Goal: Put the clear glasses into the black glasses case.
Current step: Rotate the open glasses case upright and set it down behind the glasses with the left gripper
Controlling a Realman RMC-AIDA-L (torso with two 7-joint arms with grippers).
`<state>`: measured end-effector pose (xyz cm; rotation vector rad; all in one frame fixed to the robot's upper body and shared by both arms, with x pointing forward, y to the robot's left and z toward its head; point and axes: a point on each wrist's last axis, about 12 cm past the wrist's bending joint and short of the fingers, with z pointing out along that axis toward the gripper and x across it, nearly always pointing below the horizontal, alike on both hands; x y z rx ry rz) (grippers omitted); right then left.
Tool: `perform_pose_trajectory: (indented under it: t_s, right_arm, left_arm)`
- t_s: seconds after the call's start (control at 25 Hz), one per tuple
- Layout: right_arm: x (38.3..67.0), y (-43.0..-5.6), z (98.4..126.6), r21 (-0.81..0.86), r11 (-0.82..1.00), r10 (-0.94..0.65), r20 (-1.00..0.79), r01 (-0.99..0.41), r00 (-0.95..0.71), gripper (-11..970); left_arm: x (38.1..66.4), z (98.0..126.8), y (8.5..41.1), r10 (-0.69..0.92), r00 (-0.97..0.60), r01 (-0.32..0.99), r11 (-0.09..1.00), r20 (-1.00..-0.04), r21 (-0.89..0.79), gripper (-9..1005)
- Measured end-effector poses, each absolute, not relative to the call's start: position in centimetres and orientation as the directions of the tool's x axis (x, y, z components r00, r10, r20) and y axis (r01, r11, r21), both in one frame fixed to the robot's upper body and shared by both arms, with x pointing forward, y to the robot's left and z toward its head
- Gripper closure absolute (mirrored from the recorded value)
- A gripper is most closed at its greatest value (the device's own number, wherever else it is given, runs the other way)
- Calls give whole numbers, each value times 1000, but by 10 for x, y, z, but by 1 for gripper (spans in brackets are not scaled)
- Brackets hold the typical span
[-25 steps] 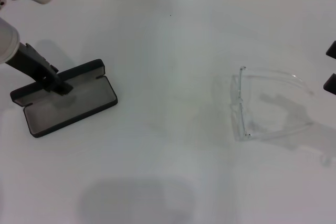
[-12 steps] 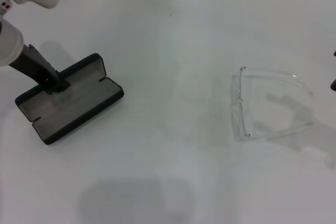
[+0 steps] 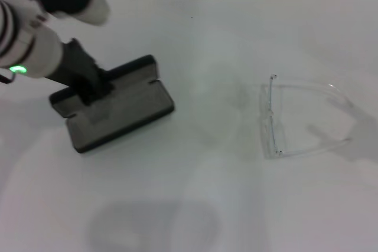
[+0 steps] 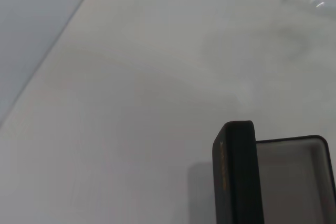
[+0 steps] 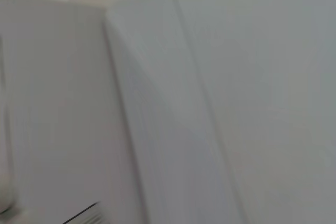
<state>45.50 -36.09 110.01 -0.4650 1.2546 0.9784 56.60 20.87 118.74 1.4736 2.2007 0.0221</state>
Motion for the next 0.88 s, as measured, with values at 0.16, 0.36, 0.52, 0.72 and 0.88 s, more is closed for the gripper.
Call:
perform_pose_trajectory:
  t_s: [0.16, 0.36, 0.52, 0.72, 0.88]
  right_arm:
    - [441, -375, 1099, 194, 624, 401, -911, -757, 96, 131]
    - [431, -382, 1099, 184, 658, 411, -900, -730, 143, 133]
    - [427, -384, 1098, 186, 668, 413, -898, -720, 151, 135]
    - [426, -383, 1097, 186, 673, 412, -898, -716, 154, 137]
    - [426, -383, 1097, 184, 674, 411, -898, -715, 157, 139]
  left_arm:
    - [547, 1188, 178, 923, -125, 896, 263, -364, 359, 780]
    - [535, 1186, 149, 939, 9, 902, 141, -344, 409, 775]
    - [532, 1184, 130, 943, 85, 892, 72, -323, 447, 771]
    - [537, 1175, 113, 951, 123, 898, 14, -282, 440, 766]
    - [541, 1169, 108, 953, 136, 898, -3, -271, 441, 762]
